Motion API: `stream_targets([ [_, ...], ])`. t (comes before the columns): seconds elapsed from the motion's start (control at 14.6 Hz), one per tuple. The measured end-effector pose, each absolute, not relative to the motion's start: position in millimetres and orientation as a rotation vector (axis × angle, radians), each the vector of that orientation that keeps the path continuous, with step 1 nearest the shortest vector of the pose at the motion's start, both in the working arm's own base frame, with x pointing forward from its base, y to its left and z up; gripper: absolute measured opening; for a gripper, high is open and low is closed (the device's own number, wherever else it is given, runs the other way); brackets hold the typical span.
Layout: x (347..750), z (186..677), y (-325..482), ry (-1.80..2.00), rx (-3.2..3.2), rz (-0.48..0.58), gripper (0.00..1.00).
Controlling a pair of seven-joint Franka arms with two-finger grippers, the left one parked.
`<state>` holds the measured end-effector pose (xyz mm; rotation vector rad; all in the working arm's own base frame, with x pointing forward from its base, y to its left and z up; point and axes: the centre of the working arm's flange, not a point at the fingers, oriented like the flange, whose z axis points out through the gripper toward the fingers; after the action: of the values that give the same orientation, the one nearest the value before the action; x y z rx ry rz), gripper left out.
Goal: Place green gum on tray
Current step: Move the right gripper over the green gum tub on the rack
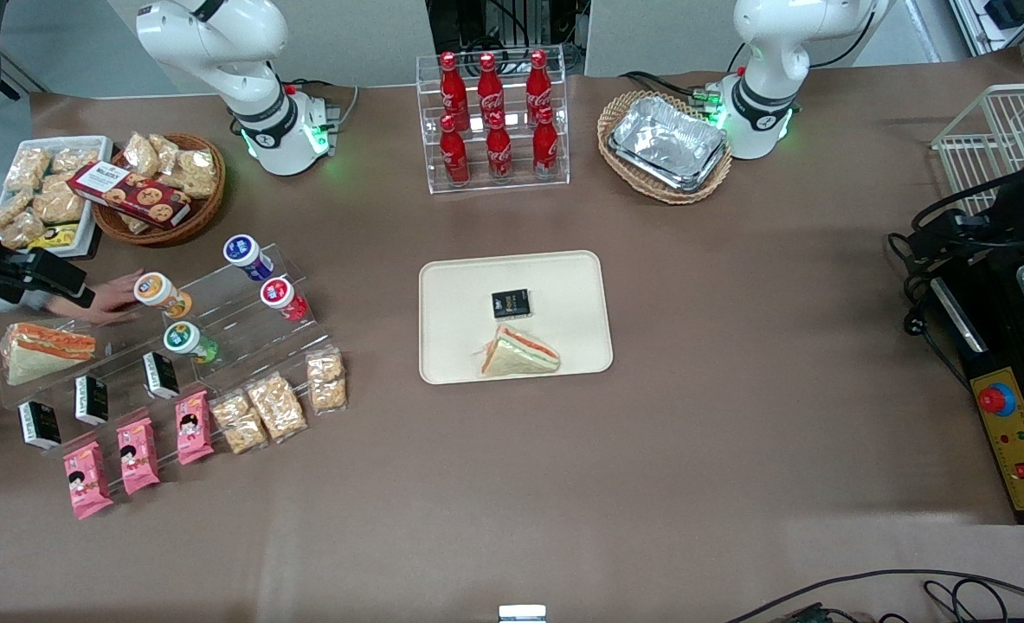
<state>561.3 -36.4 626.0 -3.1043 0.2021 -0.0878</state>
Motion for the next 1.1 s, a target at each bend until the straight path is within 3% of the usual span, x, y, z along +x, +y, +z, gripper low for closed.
stream_targets([
  [0.75,557,622,-46,0.027,-3.114,-0.062,1.0],
  [1.1,528,613,-93,-0.148,-3.104,-0.022,1.0],
])
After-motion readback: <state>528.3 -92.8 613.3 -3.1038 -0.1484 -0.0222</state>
